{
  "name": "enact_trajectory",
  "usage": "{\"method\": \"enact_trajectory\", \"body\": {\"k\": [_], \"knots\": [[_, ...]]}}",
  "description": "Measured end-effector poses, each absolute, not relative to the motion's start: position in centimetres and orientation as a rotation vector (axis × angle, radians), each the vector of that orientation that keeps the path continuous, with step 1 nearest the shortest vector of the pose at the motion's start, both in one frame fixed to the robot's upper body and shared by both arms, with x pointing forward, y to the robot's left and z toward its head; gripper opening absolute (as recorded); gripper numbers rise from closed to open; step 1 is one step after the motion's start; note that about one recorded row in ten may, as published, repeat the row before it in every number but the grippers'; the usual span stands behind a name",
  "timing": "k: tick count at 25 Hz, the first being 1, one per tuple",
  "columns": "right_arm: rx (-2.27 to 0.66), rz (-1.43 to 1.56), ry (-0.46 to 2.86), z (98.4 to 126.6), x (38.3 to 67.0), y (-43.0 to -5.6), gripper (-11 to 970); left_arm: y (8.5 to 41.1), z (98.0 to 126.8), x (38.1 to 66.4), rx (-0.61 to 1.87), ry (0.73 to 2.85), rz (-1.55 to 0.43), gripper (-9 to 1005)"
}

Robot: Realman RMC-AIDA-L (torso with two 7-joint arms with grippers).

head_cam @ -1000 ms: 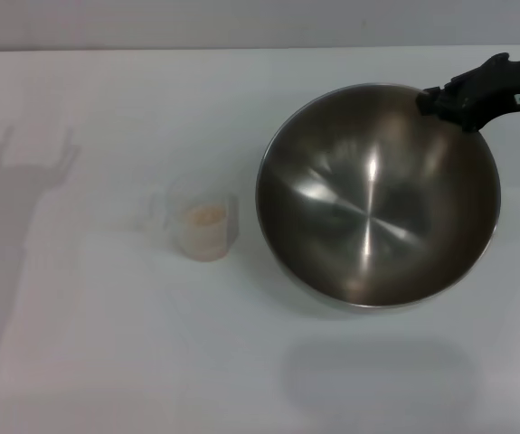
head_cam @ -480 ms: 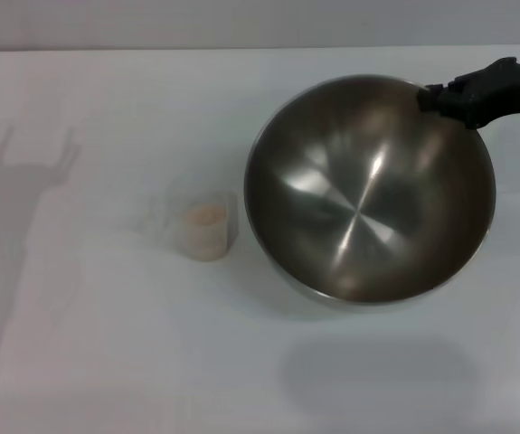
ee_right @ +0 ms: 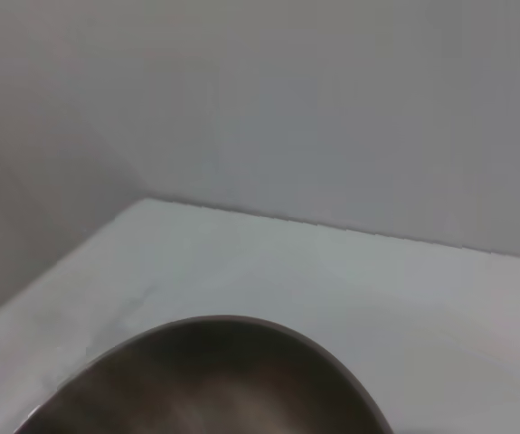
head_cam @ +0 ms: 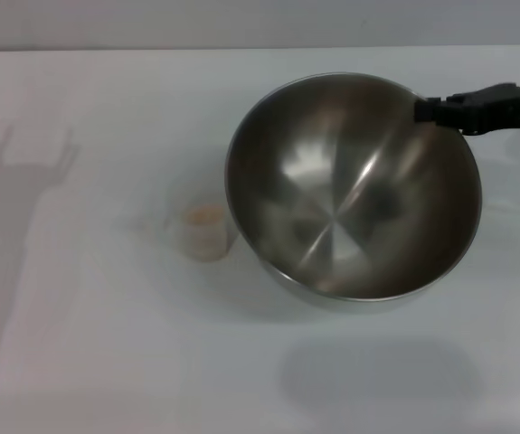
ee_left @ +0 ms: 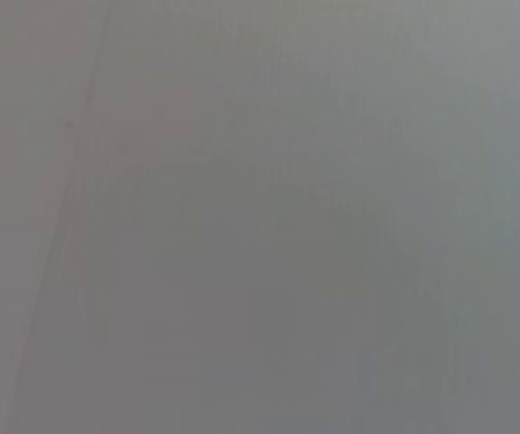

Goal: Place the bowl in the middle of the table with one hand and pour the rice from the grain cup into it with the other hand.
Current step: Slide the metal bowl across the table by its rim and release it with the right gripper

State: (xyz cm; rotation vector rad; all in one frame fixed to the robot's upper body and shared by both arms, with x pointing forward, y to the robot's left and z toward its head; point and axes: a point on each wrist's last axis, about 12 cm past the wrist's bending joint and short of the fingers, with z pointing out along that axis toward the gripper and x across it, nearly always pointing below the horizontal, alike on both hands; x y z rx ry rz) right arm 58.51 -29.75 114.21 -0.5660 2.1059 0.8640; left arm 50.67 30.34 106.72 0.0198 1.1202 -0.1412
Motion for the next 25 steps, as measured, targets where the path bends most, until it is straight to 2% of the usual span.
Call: {"method": "enact_trajectory", "body": {"k": [15,25], "knots": [[-0.347,0.939,2.177,111.7,57.4,-30.7,23,30.4,106.7,50.6,0.024,1.123,-0.138,798],[-0.352,0.944,2.213,110.6,57.8,-29.6,22,30.5,106.6,50.4,0.023,1.127,-0.137,796]]}}
